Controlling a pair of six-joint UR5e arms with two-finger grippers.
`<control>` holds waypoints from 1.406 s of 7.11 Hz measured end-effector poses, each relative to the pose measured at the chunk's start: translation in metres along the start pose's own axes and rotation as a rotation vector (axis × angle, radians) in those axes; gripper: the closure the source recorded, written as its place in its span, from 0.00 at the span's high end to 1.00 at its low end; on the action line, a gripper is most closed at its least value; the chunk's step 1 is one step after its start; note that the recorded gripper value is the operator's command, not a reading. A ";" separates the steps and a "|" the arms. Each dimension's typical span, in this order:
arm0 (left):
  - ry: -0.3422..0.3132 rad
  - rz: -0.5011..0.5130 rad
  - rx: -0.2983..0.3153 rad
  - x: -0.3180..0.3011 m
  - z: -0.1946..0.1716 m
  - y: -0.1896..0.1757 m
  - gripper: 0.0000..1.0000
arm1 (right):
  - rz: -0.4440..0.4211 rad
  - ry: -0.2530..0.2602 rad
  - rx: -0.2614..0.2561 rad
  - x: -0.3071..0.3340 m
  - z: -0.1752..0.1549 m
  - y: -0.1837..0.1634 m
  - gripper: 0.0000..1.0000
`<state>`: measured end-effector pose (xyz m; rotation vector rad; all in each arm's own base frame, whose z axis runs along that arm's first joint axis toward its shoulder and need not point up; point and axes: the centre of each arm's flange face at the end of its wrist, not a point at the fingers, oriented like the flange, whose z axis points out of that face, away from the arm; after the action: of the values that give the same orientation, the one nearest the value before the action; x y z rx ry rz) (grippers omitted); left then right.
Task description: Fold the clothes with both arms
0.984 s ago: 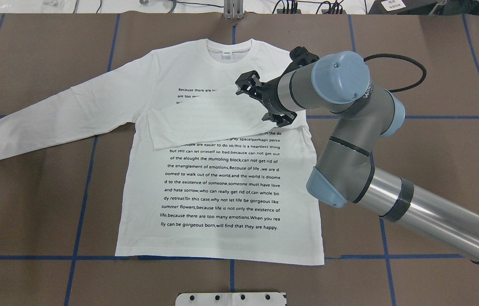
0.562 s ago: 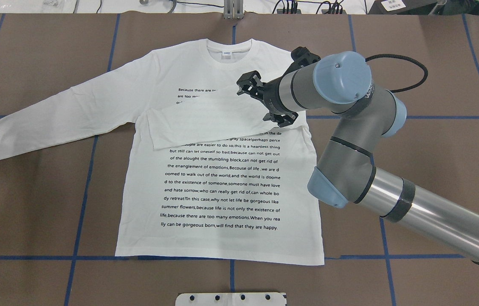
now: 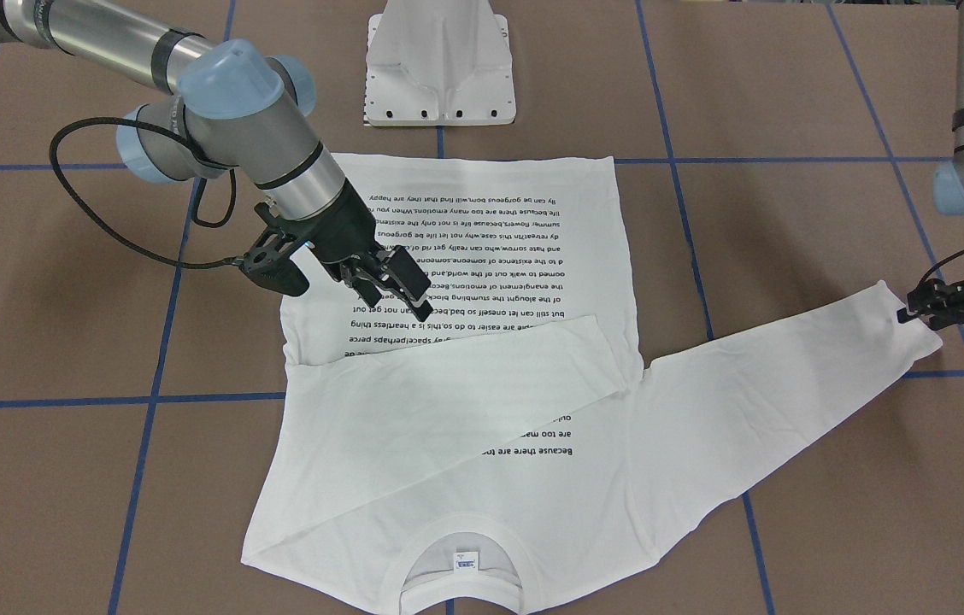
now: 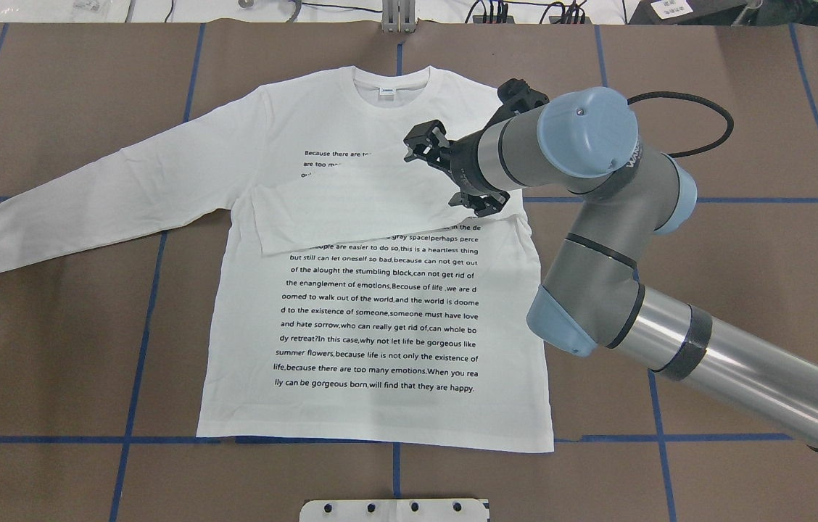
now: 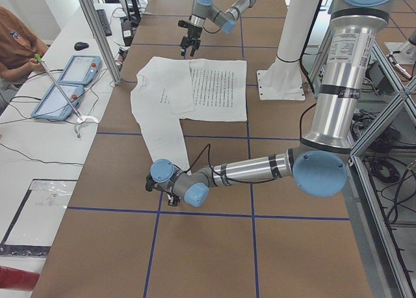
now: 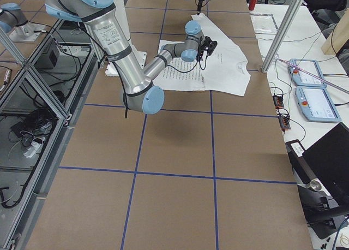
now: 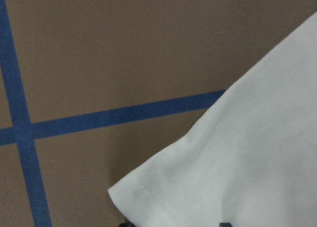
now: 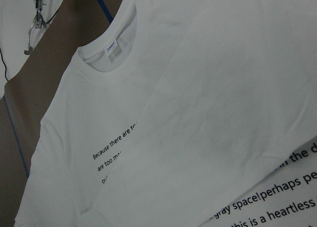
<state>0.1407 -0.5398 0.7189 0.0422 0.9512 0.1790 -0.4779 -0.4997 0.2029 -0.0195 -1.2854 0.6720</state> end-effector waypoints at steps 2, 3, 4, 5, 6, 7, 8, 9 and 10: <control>0.000 -0.001 -0.001 -0.001 0.000 0.000 0.00 | 0.000 -0.002 -0.001 0.000 -0.002 0.000 1.00; 0.000 -0.002 -0.001 -0.001 0.001 0.000 0.00 | 0.000 -0.002 -0.001 0.000 -0.002 0.000 1.00; 0.000 -0.002 0.000 0.000 0.000 0.000 0.00 | 0.000 -0.003 -0.002 0.000 -0.002 0.000 1.00; 0.002 0.000 0.003 0.002 -0.001 -0.001 0.00 | 0.000 -0.003 -0.002 0.000 -0.002 0.000 1.00; 0.006 -0.004 0.013 0.009 -0.006 -0.004 0.00 | 0.000 -0.004 -0.001 0.000 -0.003 0.000 1.00; 0.011 -0.013 0.024 0.017 -0.011 -0.008 0.00 | -0.001 -0.006 -0.002 -0.001 -0.004 0.000 1.00; 0.013 -0.018 0.028 0.020 -0.013 -0.009 0.36 | -0.001 -0.009 -0.002 -0.001 -0.006 0.001 1.00; 0.000 -0.020 0.036 0.022 -0.014 -0.013 0.61 | -0.001 -0.010 -0.002 -0.001 -0.007 0.000 1.00; -0.047 -0.015 0.061 0.021 -0.015 -0.022 0.62 | -0.001 -0.010 0.000 0.000 -0.008 0.000 1.00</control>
<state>0.1432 -0.5589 0.6902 0.0951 0.9099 0.1346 -0.4712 -0.4973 0.2004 -0.0158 -1.2951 0.6719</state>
